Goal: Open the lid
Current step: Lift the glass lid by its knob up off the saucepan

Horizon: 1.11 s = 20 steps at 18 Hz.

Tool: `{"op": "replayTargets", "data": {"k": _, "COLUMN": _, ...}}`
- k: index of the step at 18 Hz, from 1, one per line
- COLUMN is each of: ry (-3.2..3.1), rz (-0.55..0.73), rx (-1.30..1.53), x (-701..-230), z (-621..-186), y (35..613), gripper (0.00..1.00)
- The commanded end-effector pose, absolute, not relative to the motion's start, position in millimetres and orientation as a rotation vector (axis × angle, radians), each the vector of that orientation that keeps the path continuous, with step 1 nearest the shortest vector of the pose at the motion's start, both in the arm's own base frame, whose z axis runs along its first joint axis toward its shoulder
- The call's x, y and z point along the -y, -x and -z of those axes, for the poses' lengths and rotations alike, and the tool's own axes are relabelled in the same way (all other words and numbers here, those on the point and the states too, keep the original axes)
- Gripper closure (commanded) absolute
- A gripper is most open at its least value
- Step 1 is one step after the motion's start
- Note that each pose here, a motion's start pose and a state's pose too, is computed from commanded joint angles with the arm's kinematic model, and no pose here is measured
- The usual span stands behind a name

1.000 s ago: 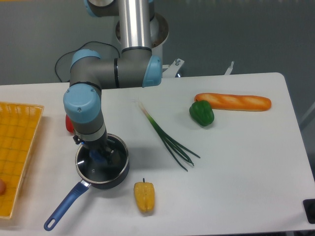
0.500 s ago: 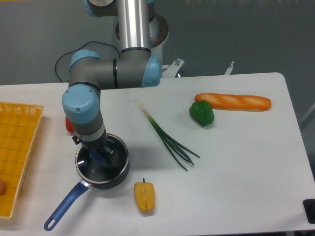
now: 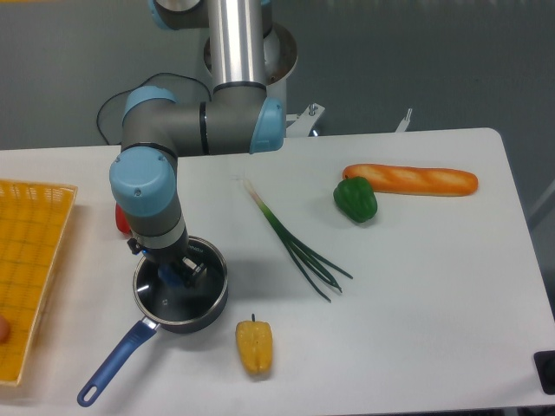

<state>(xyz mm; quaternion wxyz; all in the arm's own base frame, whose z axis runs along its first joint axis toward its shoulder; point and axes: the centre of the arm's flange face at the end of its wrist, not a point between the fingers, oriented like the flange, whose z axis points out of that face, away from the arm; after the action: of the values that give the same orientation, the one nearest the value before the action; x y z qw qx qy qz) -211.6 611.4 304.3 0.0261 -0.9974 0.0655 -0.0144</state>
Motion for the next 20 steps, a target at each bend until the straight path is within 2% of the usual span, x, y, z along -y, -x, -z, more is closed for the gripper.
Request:
{"op": "replayTargets", "data": {"k": 13, "ry": 3.077, "rz": 0.050, "rx": -0.406, "x": -586, "z": -334, "y": 238, "gripper": 0.57}}
{"op": "replayTargets", "data": {"k": 20, "ry": 3.064, "rz": 0.052, "rx": -0.507, "x": -557, "z": -349, "y": 277, "gripper": 0.57}}
